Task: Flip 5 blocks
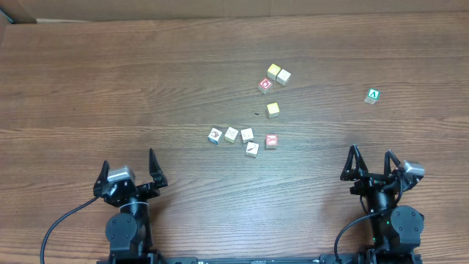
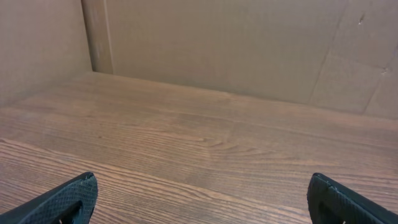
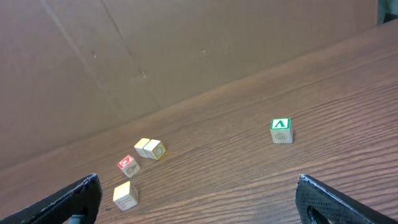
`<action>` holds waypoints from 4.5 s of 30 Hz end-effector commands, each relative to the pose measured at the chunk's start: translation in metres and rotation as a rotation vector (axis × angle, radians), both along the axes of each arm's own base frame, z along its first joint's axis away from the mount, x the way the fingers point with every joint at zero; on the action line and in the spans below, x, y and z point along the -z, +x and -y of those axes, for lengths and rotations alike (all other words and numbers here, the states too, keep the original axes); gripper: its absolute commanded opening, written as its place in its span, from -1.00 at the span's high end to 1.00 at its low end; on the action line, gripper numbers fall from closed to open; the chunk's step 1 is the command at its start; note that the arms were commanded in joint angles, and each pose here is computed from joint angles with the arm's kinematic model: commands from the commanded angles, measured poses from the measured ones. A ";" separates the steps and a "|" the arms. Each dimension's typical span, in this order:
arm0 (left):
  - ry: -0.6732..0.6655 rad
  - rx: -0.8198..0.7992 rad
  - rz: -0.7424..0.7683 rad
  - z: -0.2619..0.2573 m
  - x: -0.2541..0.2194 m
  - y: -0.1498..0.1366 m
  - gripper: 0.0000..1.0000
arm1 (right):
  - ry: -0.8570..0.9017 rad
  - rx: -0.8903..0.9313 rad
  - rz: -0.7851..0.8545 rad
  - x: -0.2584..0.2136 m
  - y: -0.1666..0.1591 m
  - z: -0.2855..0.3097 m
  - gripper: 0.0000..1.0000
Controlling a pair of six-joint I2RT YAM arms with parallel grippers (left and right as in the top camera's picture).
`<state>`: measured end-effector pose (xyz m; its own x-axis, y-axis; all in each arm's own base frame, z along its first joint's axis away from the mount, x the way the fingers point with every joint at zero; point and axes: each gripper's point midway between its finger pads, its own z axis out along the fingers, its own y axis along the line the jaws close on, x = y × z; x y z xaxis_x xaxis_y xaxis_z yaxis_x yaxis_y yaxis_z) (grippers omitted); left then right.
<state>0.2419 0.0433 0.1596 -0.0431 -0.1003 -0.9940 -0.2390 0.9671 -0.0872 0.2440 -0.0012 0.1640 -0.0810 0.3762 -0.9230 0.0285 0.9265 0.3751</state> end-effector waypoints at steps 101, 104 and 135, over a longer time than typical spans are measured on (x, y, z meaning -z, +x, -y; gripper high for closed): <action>-0.325 0.392 -1.090 0.073 -0.030 0.101 -1.00 | 0.030 -0.517 -1.367 0.046 0.070 -0.165 -1.00; -0.323 0.388 -1.097 0.072 -0.028 0.102 -1.00 | 0.008 -0.566 -1.298 0.043 0.078 -0.185 -1.00; -0.321 0.386 -1.094 0.072 -0.028 0.103 -0.99 | -0.038 -0.510 -1.345 0.100 0.076 -0.180 -0.99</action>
<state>0.3391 -0.0269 0.1810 -0.9348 -0.1363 -0.3279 -0.0505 0.9651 -0.2572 0.3257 0.1838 0.0746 -0.9982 0.0120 -0.0595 -0.0086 0.9426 0.3337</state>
